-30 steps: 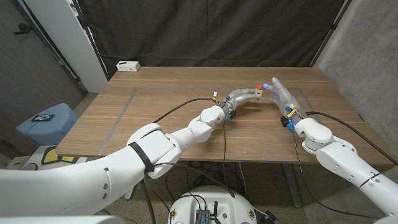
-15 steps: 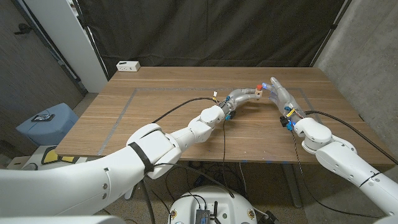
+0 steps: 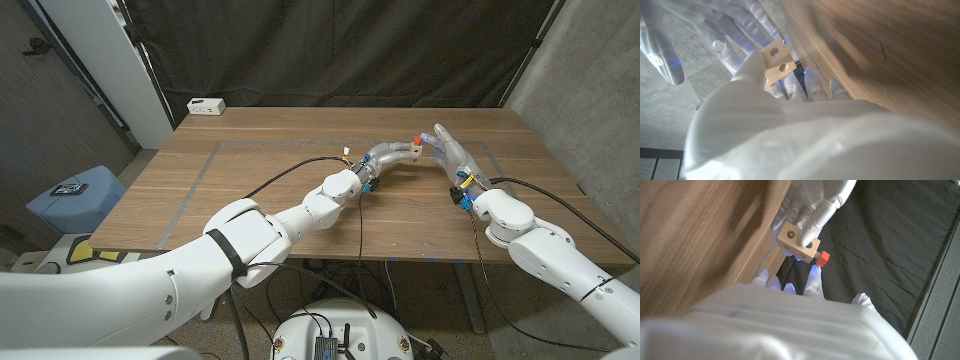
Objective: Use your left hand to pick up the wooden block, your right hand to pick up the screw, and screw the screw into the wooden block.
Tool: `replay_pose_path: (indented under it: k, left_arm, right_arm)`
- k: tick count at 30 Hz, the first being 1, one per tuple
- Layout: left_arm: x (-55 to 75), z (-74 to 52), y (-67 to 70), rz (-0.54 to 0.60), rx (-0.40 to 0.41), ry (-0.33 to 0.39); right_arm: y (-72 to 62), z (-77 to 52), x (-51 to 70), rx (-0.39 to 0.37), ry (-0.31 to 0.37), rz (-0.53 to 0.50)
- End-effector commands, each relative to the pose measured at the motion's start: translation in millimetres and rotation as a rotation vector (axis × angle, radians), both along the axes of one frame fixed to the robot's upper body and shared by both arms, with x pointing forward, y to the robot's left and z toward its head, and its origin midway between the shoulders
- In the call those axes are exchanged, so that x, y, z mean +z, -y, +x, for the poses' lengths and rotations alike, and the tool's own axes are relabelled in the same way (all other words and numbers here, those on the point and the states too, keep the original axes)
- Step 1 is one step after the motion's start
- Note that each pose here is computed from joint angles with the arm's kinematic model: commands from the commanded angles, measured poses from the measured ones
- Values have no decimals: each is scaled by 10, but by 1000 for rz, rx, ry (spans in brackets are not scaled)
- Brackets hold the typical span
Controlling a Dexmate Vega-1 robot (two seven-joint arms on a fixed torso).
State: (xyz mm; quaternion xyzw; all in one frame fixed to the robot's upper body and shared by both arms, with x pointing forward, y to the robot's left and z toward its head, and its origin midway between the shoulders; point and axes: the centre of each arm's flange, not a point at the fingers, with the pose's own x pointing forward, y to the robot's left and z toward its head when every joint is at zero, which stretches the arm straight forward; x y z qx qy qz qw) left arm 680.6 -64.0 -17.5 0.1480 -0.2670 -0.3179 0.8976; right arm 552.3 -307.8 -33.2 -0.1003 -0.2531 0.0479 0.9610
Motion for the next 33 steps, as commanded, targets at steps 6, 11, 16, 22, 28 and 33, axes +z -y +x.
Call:
replay_pose_path:
  k: [6, 11, 16, 22, 28, 33]
  left_arm:
    - [-28, 0, 32, 5, 0, -15]
    - [-35, 4, 34, 4, 1, -20]
    - [-36, 2, 35, 3, 0, -20]
    - [-47, -5, 35, 1, -4, -19]
    - [-46, -6, 36, -7, -5, -23]
    - [-34, -1, 39, -6, -2, -24]
  right_arm:
    - [10, -95, -29, -9, 0, -8]
    - [8, -133, -46, -15, -1, -8]
    - [6, -156, -60, -16, -2, -6]
    - [-16, -193, -93, -15, -5, -1]
    - [-24, -214, -109, -12, -6, 1]
    - [-37, -221, -124, -6, -9, 2]
